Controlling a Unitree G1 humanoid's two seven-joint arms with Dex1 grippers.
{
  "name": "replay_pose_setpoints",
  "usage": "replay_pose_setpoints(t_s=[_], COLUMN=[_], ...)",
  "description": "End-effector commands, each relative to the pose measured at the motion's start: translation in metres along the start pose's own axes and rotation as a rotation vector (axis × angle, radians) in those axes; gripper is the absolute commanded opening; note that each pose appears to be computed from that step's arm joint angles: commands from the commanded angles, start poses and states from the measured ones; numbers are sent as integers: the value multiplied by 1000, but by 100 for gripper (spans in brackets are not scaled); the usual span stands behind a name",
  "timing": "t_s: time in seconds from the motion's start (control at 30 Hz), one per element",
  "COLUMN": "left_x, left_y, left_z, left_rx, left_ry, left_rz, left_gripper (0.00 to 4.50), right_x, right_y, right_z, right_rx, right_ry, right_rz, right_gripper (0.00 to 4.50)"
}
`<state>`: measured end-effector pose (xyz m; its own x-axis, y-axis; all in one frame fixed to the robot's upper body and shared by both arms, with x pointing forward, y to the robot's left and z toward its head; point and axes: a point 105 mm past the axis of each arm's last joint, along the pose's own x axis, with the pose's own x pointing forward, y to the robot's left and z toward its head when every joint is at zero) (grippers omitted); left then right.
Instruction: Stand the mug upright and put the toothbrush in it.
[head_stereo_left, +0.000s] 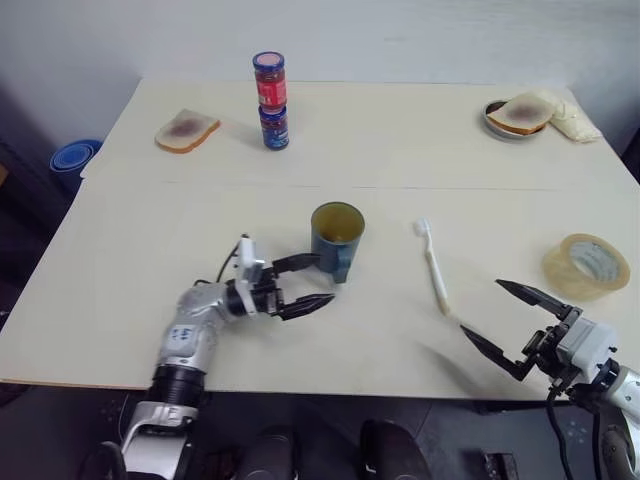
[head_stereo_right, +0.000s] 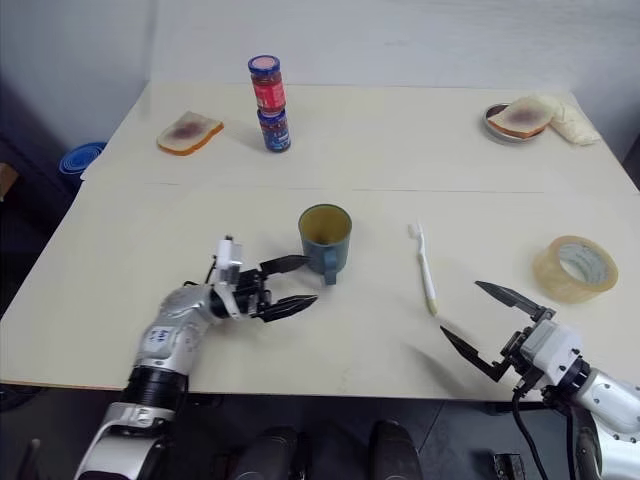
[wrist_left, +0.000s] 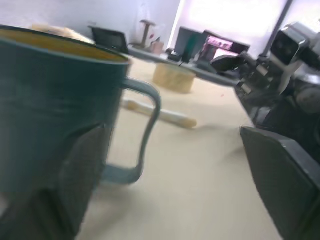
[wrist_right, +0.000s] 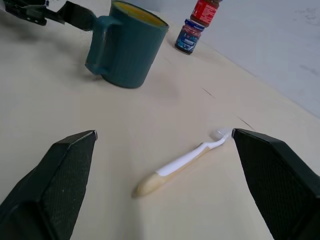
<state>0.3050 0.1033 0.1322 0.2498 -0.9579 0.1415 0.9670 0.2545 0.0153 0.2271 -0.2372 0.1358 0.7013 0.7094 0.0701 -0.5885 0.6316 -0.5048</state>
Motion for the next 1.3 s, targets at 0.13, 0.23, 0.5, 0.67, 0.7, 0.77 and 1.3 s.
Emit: replay_pose_setpoints(t_s=[0.13,0.23,0.5,0.67,0.7,0.77,1.3], left_x=[-58,-85,-107,-103,-102,-100,-101], left_y=[-17,-27,-35,-35,-35,-35,-42], left_z=[26,41,56,54,53,52,60], left_rx=[104,188,239,230,226,227,290], left_ry=[76,95,92,80,81,79,80], left_rz=[29,65,190,217,216,217,251], left_gripper=[446,446,446,446,446,446,450], right_x=[-21,-46,4,51,53,63,98], right_y=[-5,-10,-36,-52,-53,-59,-61], right_z=[2,-5,-2,-7,-12,-21,-48], right_rx=[100,98,225,415,455,448,544], right_ry=[56,142,299,471,535,639,903], right_rz=[-45,-88,-79,-47,-50,-49,43], right_gripper=[450,450,450,450,450,450,82])
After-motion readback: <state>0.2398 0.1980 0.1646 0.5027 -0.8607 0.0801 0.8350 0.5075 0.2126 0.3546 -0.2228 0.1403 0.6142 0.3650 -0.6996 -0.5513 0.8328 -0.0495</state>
